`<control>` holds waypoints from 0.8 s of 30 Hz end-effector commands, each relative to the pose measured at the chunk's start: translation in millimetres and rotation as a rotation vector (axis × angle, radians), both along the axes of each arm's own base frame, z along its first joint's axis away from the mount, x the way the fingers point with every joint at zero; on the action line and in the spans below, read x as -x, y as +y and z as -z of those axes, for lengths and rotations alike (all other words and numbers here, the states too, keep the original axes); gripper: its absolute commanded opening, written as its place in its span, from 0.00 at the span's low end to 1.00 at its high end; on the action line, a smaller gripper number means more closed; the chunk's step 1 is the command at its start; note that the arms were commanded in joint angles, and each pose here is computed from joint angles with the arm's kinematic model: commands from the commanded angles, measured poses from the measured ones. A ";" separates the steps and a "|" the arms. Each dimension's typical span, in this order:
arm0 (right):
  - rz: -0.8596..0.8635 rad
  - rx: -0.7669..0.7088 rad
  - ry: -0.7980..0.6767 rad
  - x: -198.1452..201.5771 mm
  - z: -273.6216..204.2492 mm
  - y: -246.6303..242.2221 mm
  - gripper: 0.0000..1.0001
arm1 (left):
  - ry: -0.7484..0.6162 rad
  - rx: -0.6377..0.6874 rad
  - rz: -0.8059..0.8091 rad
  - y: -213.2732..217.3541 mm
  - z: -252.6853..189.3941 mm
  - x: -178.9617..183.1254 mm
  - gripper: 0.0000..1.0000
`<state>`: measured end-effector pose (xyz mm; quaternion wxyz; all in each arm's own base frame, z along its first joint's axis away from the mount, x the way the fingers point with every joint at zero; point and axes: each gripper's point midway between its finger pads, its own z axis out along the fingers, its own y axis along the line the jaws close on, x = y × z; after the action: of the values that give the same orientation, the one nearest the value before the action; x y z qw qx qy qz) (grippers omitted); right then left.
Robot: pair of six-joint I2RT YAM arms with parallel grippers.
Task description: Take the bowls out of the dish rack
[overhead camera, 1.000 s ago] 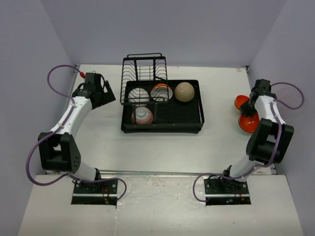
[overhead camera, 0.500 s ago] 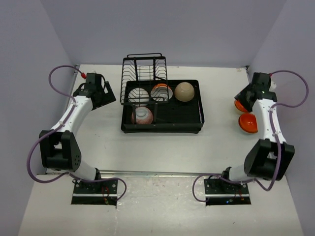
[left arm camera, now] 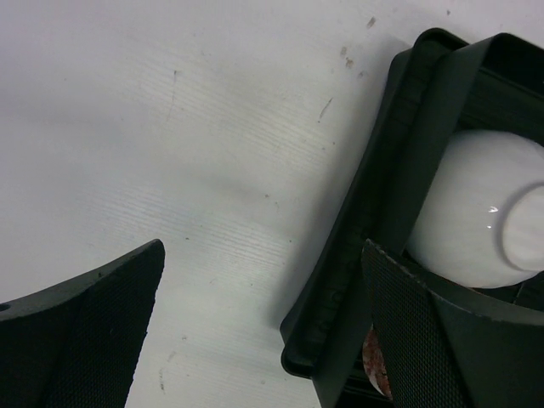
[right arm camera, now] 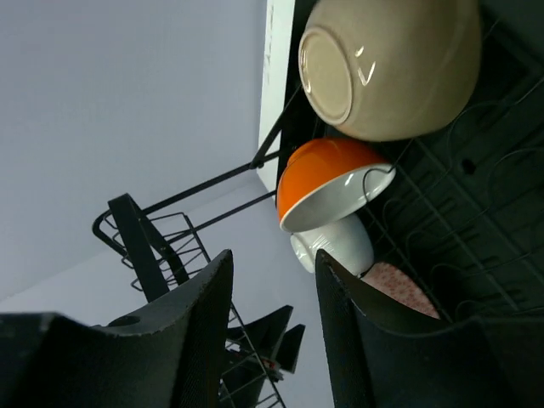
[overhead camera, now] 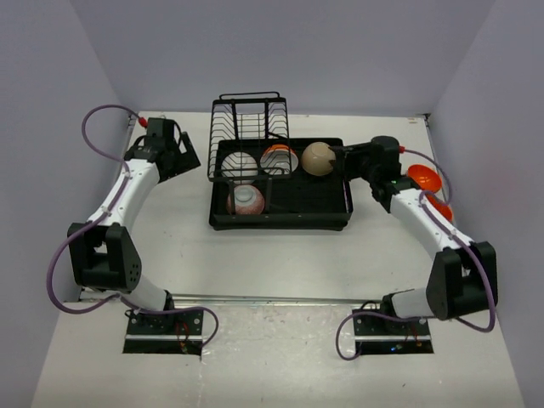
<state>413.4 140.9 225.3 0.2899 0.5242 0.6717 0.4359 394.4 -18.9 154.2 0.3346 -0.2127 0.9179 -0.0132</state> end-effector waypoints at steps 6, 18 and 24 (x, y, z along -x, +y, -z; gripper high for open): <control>0.007 -0.194 -0.045 -35.7 -44.1 86.2 0.44 | -0.051 0.014 -0.021 1.4 -29.2 -6.3 0.97; 0.049 -0.133 0.072 -43.6 6.5 133.0 0.44 | -0.074 -0.015 -0.033 7.6 -41.5 -1.3 0.98; 0.080 -0.098 0.094 -47.5 27.0 132.9 0.44 | -0.084 -0.025 -0.040 10.7 -44.0 2.6 0.98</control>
<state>447.2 279.6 189.6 0.2239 0.5666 0.6634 0.4344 394.5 -14.2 178.0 0.3521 -0.2202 0.9097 -0.0061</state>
